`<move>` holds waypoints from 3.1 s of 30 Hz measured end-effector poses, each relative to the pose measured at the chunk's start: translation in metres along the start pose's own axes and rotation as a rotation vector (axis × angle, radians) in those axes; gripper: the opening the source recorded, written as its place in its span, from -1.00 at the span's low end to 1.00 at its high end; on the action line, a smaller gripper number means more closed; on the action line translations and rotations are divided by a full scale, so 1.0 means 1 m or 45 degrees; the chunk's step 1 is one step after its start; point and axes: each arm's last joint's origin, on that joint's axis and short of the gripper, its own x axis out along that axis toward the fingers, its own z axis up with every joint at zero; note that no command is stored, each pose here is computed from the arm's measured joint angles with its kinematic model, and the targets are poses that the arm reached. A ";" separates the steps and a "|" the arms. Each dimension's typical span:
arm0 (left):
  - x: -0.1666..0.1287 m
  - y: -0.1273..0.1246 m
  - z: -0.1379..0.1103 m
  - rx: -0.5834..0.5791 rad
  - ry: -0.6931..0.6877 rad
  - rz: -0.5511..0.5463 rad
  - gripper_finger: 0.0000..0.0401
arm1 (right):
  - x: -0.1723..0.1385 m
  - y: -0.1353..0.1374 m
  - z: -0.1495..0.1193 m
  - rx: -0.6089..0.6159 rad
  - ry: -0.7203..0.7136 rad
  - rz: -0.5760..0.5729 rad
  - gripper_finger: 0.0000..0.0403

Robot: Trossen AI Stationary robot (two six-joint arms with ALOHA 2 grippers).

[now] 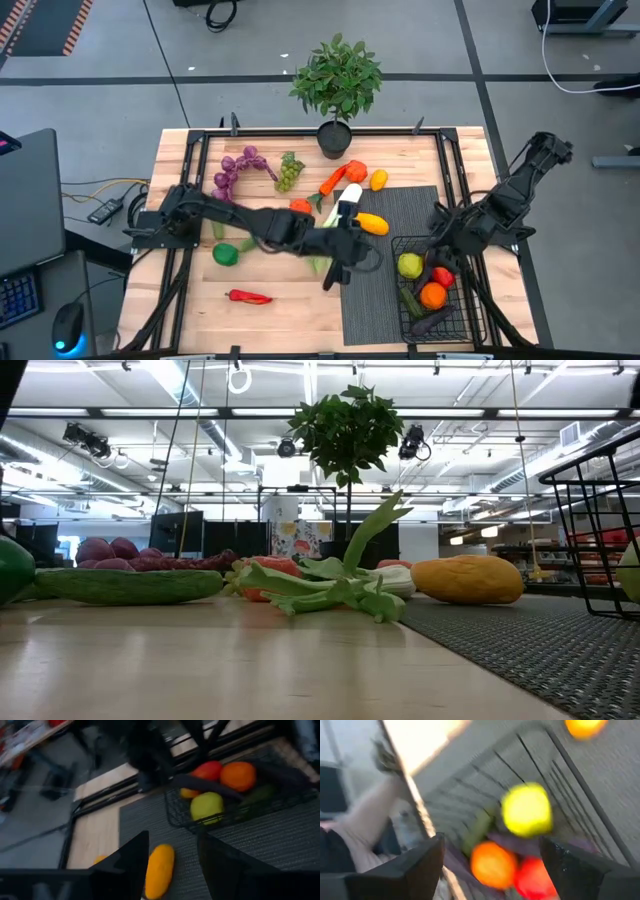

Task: Build produce basket
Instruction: Put the bottom mango into the black basket

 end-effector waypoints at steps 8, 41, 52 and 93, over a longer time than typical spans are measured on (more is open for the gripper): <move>-0.014 0.031 -0.001 -0.248 -0.042 -0.273 -0.14 | 0.000 0.027 0.026 0.023 -0.339 0.302 0.58; -0.205 -0.005 0.027 -0.815 -0.240 -0.323 -0.14 | 0.073 0.074 0.149 -0.052 -0.844 -0.001 0.47; -0.170 0.030 0.008 -1.258 -0.028 -0.070 -0.14 | 0.032 0.060 0.172 -0.752 -0.374 -0.389 0.47; -0.142 0.010 -0.044 -0.998 0.643 0.267 -0.14 | 0.191 -0.060 0.213 -0.255 0.679 -0.520 0.14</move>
